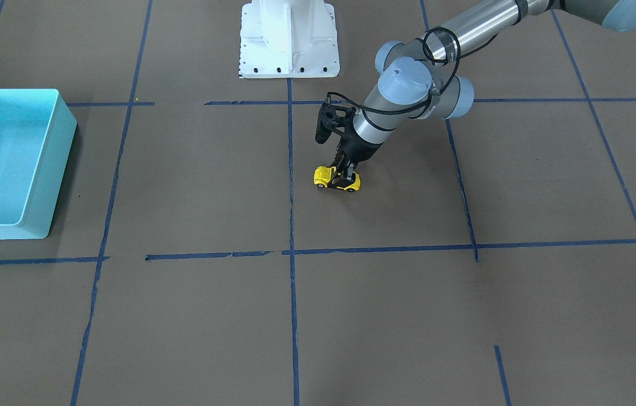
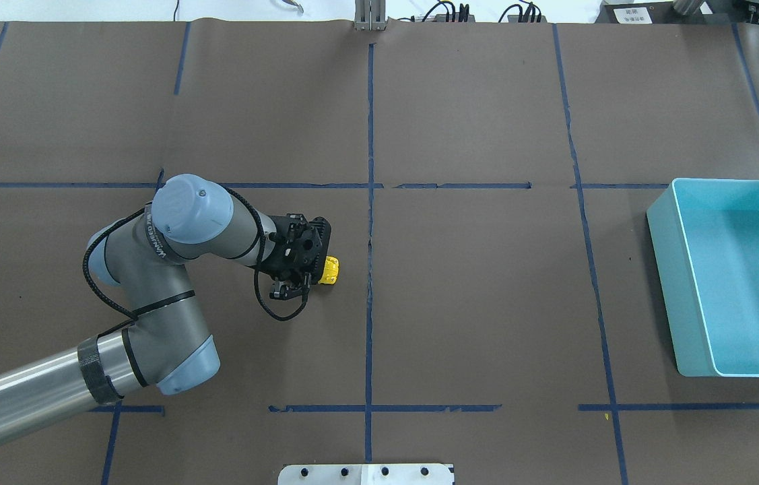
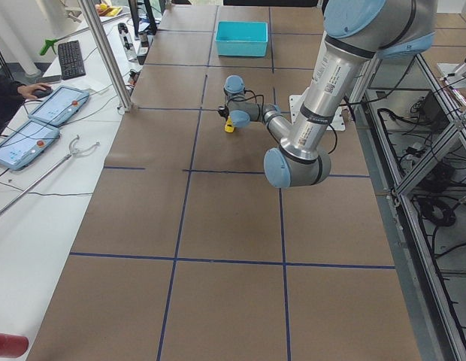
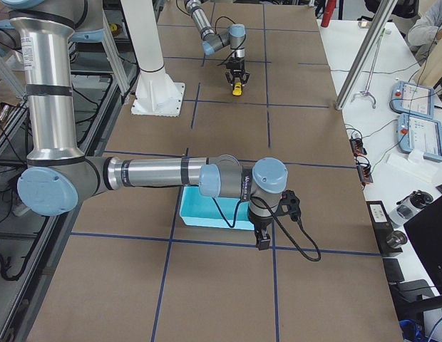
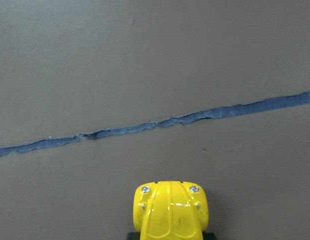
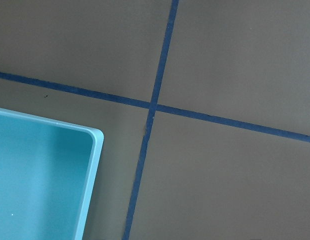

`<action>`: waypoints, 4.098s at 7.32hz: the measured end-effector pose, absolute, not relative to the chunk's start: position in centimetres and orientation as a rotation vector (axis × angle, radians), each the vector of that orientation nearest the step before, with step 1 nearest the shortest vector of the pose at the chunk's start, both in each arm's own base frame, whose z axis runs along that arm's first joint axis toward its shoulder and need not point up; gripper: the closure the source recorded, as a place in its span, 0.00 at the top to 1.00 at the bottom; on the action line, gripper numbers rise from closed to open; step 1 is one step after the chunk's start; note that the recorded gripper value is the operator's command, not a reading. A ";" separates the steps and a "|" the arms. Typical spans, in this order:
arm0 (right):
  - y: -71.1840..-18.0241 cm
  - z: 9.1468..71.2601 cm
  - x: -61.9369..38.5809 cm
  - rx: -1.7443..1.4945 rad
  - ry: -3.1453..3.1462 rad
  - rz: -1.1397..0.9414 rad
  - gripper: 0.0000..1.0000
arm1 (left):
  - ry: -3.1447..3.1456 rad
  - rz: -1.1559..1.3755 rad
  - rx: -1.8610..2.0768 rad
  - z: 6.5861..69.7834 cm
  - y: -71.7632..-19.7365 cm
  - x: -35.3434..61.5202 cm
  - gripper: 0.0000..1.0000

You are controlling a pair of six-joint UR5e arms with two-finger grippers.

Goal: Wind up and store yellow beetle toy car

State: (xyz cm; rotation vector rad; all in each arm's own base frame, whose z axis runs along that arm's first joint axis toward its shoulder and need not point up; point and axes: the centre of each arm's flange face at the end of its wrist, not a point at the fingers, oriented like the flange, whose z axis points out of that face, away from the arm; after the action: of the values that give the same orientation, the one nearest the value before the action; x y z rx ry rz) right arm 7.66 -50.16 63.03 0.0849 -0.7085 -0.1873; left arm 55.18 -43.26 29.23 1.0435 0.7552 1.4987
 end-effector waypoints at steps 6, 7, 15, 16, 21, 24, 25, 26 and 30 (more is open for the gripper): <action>-50.2 63.0 7.7 0.085 -0.708 -0.188 1.00 | 0.807 1.494 1.074 33.8 -43.4 51.6 0.01; -50.1 63.1 7.7 0.084 -0.708 -0.187 1.00 | 0.813 1.490 1.078 34.7 -43.7 50.7 0.04; -49.9 63.3 7.7 0.081 -0.709 -0.185 1.00 | 0.828 1.470 1.094 39.9 -45.2 44.7 1.00; -49.9 63.3 7.7 0.081 -0.709 -0.186 1.00 | 0.830 1.464 1.094 39.9 -45.5 44.3 1.00; -50.0 62.9 7.7 0.088 -0.707 -0.189 1.00 | 0.870 1.235 0.868 36.5 -52.1 32.4 1.00; -50.2 62.3 7.6 0.099 -0.711 -0.192 1.00 | 0.795 1.071 0.601 36.6 -53.9 26.6 1.00; -50.5 60.8 7.6 0.126 -0.712 -0.203 1.00 | 0.746 1.001 0.515 36.7 -54.4 24.6 1.00; -50.8 58.1 6.9 0.171 -0.709 -0.237 1.00 | 0.682 0.896 0.454 36.8 -54.9 22.0 1.00; -50.0 51.6 5.2 0.299 -0.695 -0.388 1.00 | 0.583 0.423 0.280 43.7 -58.3 8.6 1.00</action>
State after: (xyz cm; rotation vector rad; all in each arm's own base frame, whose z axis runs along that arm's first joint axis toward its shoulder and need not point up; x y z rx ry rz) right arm 5.18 -49.96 51.57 0.2987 -0.6946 -0.3877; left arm 8.55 -58.33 43.74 0.2803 0.5833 0.4230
